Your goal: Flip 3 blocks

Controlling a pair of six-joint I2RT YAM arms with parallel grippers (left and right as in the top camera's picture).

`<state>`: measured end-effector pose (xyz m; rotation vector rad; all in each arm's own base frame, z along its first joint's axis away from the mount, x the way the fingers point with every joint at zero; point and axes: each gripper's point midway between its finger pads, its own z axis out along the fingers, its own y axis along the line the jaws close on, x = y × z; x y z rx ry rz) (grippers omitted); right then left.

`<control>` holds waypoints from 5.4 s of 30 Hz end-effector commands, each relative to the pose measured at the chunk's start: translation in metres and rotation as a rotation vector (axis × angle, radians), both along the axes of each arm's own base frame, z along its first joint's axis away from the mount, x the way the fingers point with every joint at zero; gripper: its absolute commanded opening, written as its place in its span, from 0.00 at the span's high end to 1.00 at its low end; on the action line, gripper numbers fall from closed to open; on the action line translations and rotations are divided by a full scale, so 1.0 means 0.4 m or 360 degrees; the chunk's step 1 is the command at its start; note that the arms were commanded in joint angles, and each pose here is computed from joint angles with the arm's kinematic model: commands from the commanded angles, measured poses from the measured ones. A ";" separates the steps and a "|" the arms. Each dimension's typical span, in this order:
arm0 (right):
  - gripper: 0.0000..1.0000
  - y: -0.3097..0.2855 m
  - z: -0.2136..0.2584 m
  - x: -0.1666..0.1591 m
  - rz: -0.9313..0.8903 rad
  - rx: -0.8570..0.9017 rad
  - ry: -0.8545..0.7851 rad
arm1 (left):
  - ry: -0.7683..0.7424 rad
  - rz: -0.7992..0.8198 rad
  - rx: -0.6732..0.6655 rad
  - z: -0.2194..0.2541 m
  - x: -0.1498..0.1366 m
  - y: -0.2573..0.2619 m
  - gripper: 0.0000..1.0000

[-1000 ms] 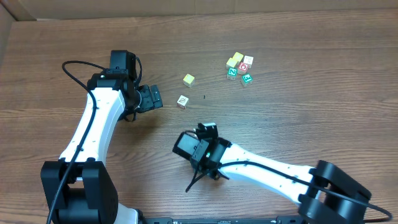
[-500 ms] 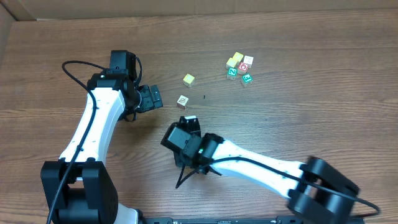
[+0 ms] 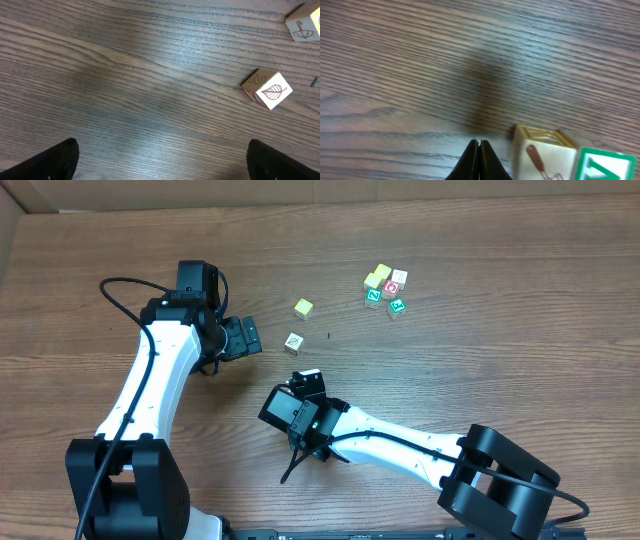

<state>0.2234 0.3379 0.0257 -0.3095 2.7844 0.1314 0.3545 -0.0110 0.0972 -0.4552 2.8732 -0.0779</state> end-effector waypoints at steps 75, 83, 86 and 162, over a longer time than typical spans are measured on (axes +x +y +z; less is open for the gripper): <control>0.00 -0.368 0.238 0.472 -0.0236 0.0366 0.0017 | -0.0178 0.0031 -0.0006 0.026 0.069 0.000 0.00; 0.00 -0.452 0.236 0.509 -0.0367 0.0298 -0.0033 | 0.0040 -0.0070 -0.0290 0.011 -0.013 -0.082 0.00; 0.00 -0.508 0.235 0.525 -0.0448 0.0296 -0.0033 | 0.0044 -0.0127 -0.0390 0.017 -0.017 -0.127 0.00; 0.00 -0.867 0.207 0.508 -0.0954 -0.0019 0.0032 | -0.0145 -0.0999 0.0326 -0.167 0.140 -0.289 0.66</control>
